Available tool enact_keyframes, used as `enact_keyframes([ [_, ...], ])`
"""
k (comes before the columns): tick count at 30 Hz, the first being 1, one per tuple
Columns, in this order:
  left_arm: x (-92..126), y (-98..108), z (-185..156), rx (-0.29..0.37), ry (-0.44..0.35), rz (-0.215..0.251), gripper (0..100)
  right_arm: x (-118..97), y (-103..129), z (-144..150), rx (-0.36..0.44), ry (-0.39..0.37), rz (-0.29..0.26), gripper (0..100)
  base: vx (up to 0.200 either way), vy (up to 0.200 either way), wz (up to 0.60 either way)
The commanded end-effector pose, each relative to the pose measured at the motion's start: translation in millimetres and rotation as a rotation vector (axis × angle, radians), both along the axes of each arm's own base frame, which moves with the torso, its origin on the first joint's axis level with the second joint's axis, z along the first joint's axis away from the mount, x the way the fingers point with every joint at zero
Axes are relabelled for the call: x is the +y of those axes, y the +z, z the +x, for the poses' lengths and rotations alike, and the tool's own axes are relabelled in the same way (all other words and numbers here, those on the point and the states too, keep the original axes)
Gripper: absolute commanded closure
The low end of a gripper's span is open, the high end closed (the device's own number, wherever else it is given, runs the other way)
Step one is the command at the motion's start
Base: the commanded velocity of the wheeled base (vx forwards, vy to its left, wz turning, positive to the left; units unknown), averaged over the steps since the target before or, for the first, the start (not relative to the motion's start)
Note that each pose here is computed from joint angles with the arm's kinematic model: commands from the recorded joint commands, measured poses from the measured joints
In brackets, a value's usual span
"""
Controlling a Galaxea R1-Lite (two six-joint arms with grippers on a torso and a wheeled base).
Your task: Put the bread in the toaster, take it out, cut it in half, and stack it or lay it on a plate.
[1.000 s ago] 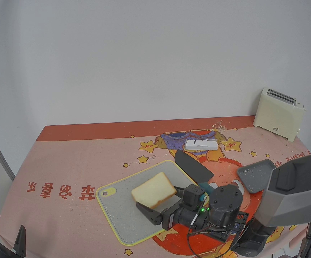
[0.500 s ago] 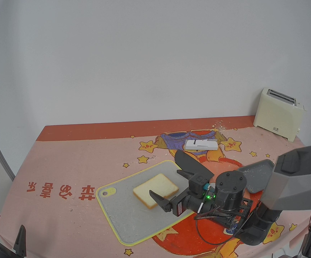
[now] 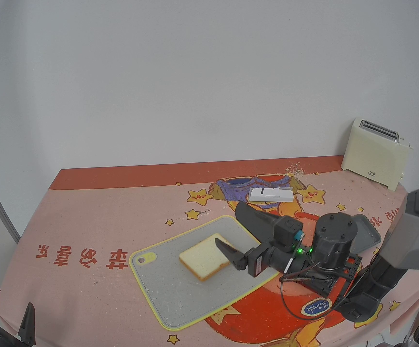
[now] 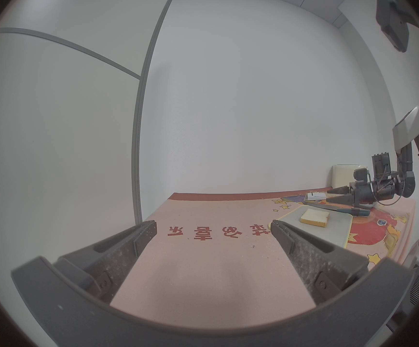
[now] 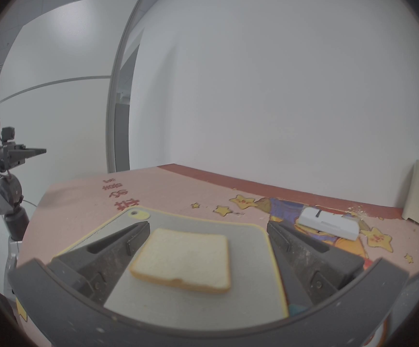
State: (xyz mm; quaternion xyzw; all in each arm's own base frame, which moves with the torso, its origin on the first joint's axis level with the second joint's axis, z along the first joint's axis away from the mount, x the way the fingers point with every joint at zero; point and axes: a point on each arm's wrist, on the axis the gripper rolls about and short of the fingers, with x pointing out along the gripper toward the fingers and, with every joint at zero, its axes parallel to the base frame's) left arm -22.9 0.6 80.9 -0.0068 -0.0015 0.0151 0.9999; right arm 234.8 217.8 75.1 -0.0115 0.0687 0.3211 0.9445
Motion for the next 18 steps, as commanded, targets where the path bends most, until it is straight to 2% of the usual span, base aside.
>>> enact_keyframes([
  [1,0,-5,1,0.015,0.002,0.0,0,-15,21,6,-0.001,-0.057,0.1,0,0.0,0.0,0.0],
  [2,0,-5,1,0.015,0.0,0.0,0,-35,32,9,0.015,-0.118,0.149,0,0.0,0.0,0.0],
  [4,0,-5,1,0.015,0.002,0.0,0,-50,39,2,0.04,-0.146,0.151,0,0.0,0.0,0.0],
  [7,0,-5,1,0.015,0.0,0.0,0,-74,53,-11,0.107,-0.193,0.226,0,0.0,0.0,0.0],
  [8,0,-5,1,0.015,0.002,0.0,0,-75,54,-11,0.111,-0.195,0.233,0,0.0,0.0,0.0],
  [10,0,-5,1,0.015,0.002,0.0,0,-95,73,-22,0.152,-0.217,0.314,0,0.0,0.0,0.0],
  [11,0,-5,1,0.015,0.002,0.0,0,-95,73,-22,0.152,-0.217,0.314,0,0.0,0.0,0.0],
  [14,0,-5,1,0.015,0.0,0.0,0,-110,83,-41,0.262,-0.195,0.292,0,0.0,0.0,0.0],
  [18,0,-5,1,0.015,0.002,0.0,0,-116,83,-57,0.409,-0.2,0.212,0,0.0,0.0,0.0],
])
